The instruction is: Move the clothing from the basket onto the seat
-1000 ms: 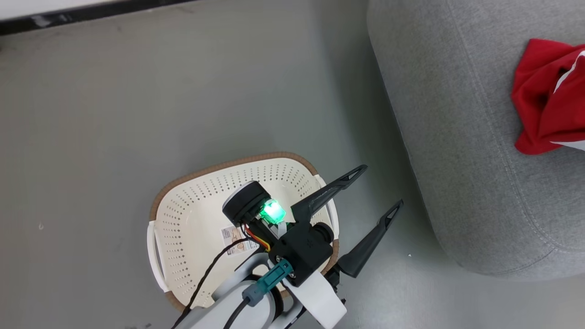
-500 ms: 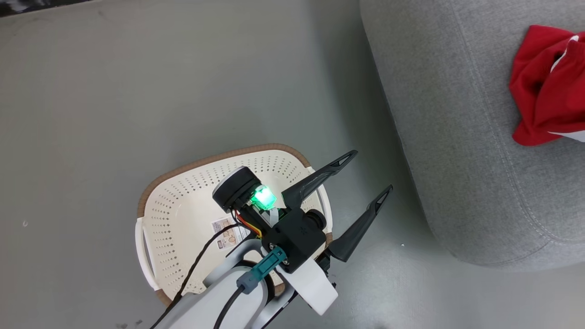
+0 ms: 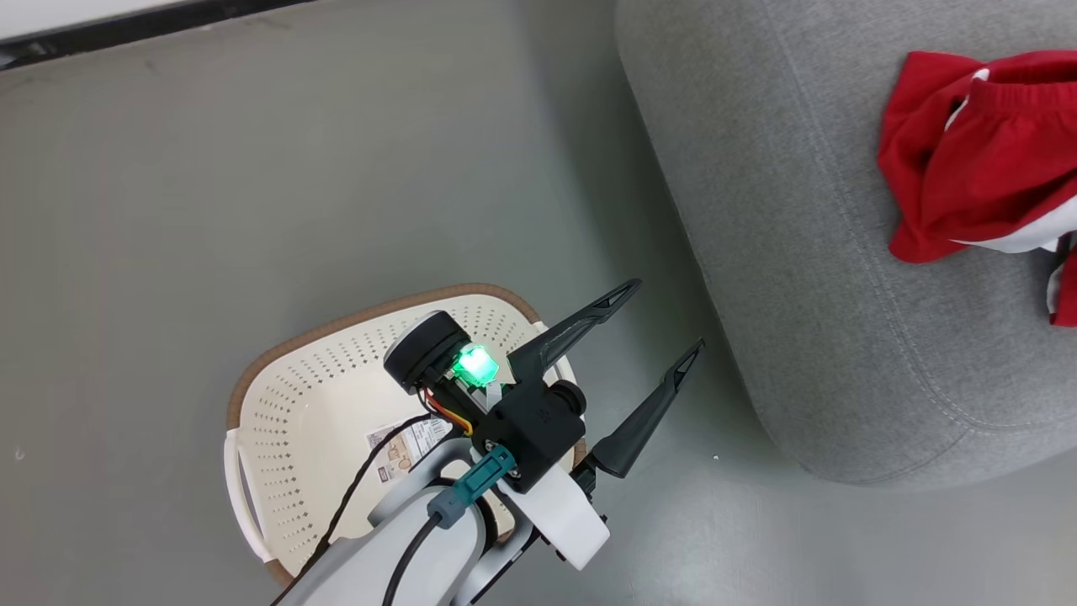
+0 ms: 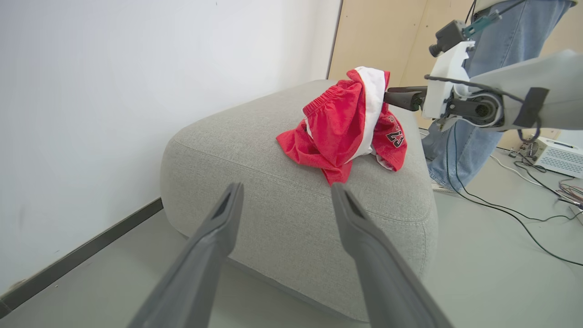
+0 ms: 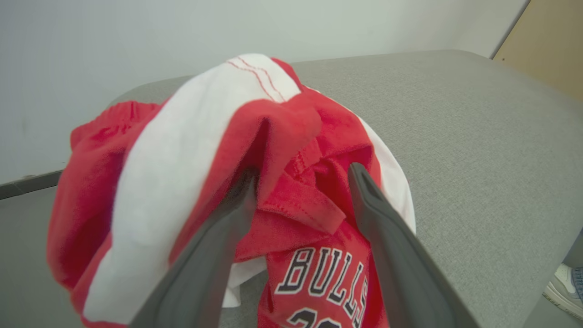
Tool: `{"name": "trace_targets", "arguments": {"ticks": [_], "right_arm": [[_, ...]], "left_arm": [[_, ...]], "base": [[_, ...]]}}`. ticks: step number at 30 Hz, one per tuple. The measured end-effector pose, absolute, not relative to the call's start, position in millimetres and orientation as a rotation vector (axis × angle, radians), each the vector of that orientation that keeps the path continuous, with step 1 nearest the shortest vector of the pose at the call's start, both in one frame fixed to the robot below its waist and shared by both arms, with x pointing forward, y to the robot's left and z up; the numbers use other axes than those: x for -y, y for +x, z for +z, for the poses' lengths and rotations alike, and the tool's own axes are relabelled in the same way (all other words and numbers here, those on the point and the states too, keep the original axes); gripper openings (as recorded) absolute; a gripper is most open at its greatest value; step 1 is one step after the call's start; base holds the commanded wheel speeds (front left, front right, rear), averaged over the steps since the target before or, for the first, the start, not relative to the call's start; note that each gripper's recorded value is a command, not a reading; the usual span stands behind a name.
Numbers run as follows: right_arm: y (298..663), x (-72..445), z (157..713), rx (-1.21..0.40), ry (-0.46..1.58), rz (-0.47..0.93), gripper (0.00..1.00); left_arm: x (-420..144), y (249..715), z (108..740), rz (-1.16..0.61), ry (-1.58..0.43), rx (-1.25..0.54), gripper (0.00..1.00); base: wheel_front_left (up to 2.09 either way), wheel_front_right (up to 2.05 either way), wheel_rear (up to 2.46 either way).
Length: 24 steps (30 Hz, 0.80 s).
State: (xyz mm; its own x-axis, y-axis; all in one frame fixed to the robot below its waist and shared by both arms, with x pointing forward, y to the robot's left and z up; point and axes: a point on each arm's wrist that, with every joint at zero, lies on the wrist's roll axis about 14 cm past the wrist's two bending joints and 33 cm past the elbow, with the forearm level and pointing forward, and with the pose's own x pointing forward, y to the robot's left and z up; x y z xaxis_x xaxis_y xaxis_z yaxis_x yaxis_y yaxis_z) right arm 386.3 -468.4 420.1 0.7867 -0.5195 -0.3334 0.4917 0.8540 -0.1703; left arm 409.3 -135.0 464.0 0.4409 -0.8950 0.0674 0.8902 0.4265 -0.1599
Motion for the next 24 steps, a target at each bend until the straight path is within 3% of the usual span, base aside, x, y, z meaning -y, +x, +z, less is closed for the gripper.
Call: {"name": "trace_targets", "arguments": {"ticks": [14,24], "right_arm": [[356,469,449,-0.308,-0.097,-0.536,1.0],[368,455,504,-0.14,-0.137,-0.459,1.0]], "left_arm": [[145,406,477,-1.142,-0.189,0.002,1.0],[139,410,489,-1.089,-0.193,0.027,1.0]], "base": [[0.0,0.0,0.0],[0.0,0.0,0.0]]}}
